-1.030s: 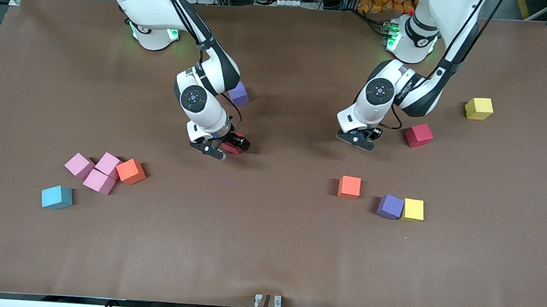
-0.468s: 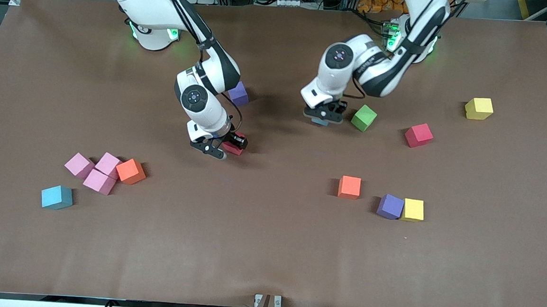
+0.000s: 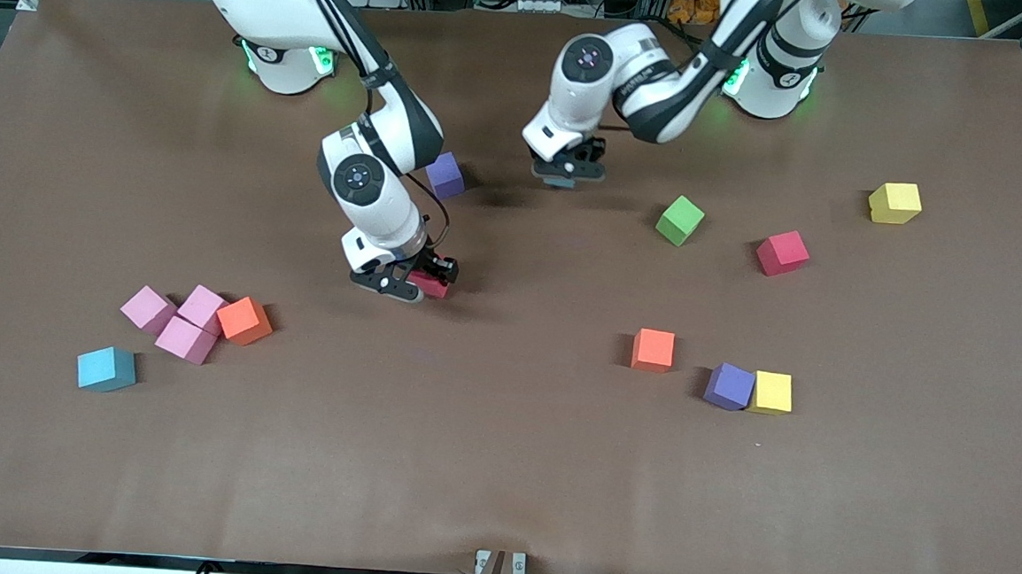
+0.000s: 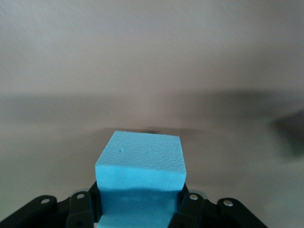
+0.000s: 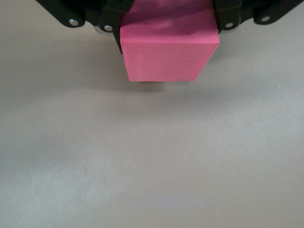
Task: Form number 2 with 11 blocks
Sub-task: 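Place the cyan cube mid-table with the left gripper while the right gripper carries pink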
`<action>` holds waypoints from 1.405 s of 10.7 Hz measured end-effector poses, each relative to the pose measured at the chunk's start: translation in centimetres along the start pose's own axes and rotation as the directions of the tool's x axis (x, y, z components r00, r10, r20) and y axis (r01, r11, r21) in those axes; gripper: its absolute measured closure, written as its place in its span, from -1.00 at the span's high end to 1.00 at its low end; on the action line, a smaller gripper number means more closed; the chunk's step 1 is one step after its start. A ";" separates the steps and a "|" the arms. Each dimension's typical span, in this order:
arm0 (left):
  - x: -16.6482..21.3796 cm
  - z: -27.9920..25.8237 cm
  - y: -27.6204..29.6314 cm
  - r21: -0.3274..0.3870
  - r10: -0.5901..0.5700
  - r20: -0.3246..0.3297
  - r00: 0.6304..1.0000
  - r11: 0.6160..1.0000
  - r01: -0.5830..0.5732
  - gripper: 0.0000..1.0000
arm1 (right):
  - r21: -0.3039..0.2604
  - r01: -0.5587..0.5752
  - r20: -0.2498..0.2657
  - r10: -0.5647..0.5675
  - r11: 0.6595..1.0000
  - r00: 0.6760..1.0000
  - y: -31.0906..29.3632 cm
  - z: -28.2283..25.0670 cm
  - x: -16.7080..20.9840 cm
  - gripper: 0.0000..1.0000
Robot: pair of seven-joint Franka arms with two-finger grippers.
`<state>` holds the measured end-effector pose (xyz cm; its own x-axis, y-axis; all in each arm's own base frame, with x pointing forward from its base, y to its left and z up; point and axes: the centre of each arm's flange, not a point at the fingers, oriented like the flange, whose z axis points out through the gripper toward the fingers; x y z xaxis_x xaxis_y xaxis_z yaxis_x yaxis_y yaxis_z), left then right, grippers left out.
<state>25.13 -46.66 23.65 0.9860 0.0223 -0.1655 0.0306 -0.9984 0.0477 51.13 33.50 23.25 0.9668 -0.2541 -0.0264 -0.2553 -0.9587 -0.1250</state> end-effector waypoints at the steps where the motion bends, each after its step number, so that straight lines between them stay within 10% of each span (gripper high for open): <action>1: -1.2 0.3 1.0 -0.002 -0.031 0.010 0.999 1.000 0.031 0.13 | -0.005 0.019 0.007 -0.019 1.000 1.000 0.6 -1.8 1.6 0.24; 15: -5.1 4.8 4.0 0.044 -0.036 0.069 0.997 0.998 0.033 0.13 | -0.013 0.058 0.026 -0.058 0.998 0.998 2.6 -6.5 4.3 0.24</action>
<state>19.42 -51.01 19.97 0.9706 0.0550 -0.2343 0.0562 -0.9984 -0.0013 54.60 29.03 29.25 0.9798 -0.1950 -0.0453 -0.1990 -0.9735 -0.1131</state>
